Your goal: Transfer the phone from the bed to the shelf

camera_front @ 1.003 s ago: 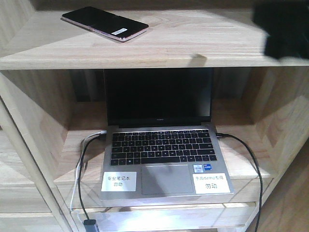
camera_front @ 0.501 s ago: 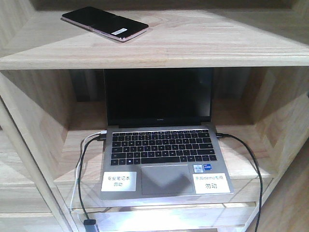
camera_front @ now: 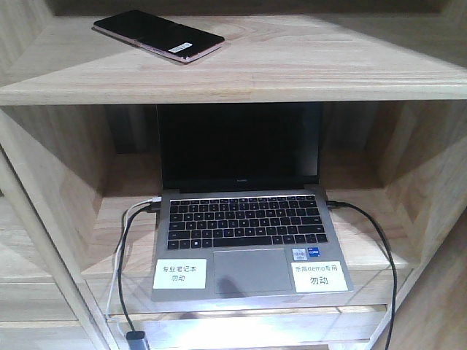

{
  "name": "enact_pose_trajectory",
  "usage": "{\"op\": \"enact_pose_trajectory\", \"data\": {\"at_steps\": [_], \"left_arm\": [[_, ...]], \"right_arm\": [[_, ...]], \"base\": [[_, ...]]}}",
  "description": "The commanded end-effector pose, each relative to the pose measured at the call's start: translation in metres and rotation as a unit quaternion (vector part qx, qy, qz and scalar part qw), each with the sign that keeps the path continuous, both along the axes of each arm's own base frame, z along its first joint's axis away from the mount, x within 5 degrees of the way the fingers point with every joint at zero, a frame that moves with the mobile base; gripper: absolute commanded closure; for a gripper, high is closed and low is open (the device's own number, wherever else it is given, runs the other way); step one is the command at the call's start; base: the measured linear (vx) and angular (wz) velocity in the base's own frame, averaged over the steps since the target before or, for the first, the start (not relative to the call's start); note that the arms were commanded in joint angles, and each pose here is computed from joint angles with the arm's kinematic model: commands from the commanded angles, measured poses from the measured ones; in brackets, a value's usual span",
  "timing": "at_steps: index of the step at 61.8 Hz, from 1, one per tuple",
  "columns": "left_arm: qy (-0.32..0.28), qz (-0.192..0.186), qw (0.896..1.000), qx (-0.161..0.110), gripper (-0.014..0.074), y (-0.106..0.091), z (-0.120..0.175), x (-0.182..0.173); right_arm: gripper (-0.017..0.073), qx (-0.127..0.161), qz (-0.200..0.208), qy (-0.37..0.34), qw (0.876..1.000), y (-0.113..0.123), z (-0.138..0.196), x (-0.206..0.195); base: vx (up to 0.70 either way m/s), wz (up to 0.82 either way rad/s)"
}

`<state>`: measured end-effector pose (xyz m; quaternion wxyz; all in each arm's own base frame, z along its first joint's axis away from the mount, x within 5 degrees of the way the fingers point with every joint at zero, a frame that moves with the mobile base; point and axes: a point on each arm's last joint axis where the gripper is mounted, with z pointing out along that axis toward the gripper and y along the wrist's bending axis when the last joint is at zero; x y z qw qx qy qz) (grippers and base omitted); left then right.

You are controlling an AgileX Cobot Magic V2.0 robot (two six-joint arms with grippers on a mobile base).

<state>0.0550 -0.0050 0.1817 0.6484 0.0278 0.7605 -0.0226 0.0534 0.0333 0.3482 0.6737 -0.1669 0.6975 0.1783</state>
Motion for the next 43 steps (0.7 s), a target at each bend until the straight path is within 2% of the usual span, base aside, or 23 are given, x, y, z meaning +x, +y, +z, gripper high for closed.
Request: {"op": "enact_pose_trajectory", "data": {"at_steps": [1, 43], "left_arm": [[-0.037, 0.005, 0.999, -0.009, 0.0593, 0.0007, 0.0062, 0.0006], [-0.037, 0.005, 0.999, -0.009, 0.0593, 0.0007, 0.0062, 0.0006]], "right_arm": [[0.0564, 0.019, -0.010, -0.028, 0.999, -0.0016, 0.0118, 0.0006], [0.0564, 0.019, -0.010, -0.028, 0.999, -0.0016, 0.0118, 0.0006]], "base": [[0.00, 0.00], [0.00, 0.00]]}}
